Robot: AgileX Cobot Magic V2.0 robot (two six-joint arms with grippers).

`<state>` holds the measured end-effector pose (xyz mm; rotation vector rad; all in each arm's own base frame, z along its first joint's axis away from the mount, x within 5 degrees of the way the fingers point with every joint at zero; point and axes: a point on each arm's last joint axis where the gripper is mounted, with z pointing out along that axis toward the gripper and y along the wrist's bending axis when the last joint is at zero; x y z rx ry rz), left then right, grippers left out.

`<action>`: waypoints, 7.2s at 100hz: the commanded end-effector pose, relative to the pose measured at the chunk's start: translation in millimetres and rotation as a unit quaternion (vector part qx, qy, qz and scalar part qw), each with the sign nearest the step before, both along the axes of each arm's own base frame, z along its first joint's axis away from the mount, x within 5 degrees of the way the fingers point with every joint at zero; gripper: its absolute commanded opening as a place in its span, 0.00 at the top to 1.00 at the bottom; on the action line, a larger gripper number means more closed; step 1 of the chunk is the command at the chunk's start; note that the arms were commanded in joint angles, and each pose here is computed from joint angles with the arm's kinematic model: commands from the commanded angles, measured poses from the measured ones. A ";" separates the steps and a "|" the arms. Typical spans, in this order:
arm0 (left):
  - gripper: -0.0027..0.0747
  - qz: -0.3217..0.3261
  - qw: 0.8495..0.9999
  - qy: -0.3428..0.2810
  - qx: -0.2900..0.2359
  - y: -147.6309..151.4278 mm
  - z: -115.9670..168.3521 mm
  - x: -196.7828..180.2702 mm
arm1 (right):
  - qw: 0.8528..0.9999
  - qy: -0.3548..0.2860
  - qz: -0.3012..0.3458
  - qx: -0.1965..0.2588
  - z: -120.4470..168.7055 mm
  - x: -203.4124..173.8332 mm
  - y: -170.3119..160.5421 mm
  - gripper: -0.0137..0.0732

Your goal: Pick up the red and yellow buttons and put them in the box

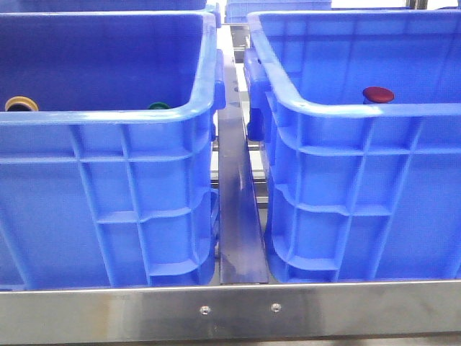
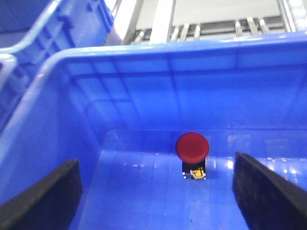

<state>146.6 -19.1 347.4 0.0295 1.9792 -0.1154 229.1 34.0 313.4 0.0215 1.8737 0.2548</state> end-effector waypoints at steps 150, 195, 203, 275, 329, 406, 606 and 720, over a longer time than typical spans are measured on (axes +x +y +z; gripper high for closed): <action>0.23 0.005 0.997 0.070 0.010 -14.1 12.2 93.1 | 0.989 -0.149 -0.003 0.010 37.3 -90.2 -12.8 0.92; 0.23 0.009 0.983 0.181 0.033 -28.8 -34.3 190.5 | 0.989 -0.145 0.011 0.012 36.5 -90.6 -10.4 0.92; 0.23 0.010 0.980 0.193 0.040 -29.0 -44.1 196.5 | 0.989 -0.145 0.011 0.012 36.5 -90.6 -10.4 0.92; 0.33 0.012 0.970 0.236 0.062 -31.5 -90.7 223.1 | 0.989 -0.145 0.012 0.012 36.5 -90.7 -10.1 0.92; 0.99 0.013 0.980 0.189 0.061 -29.3 -43.5 199.7 | 0.989 -0.144 0.014 0.012 36.4 -90.7 -9.8 0.92; 0.99 -0.330 0.940 0.042 0.073 -171.4 53.2 26.7 | 0.989 -0.143 0.014 0.012 36.2 -90.5 -9.7 0.92; 0.99 -0.409 0.910 0.007 0.066 -199.8 57.7 -4.6 | 0.828 0.092 0.386 0.397 38.7 -24.6 94.4 0.54; 0.25 -0.187 0.982 0.007 0.025 -105.0 49.4 17.5 | 0.892 0.006 0.274 0.360 38.8 2.9 32.8 0.71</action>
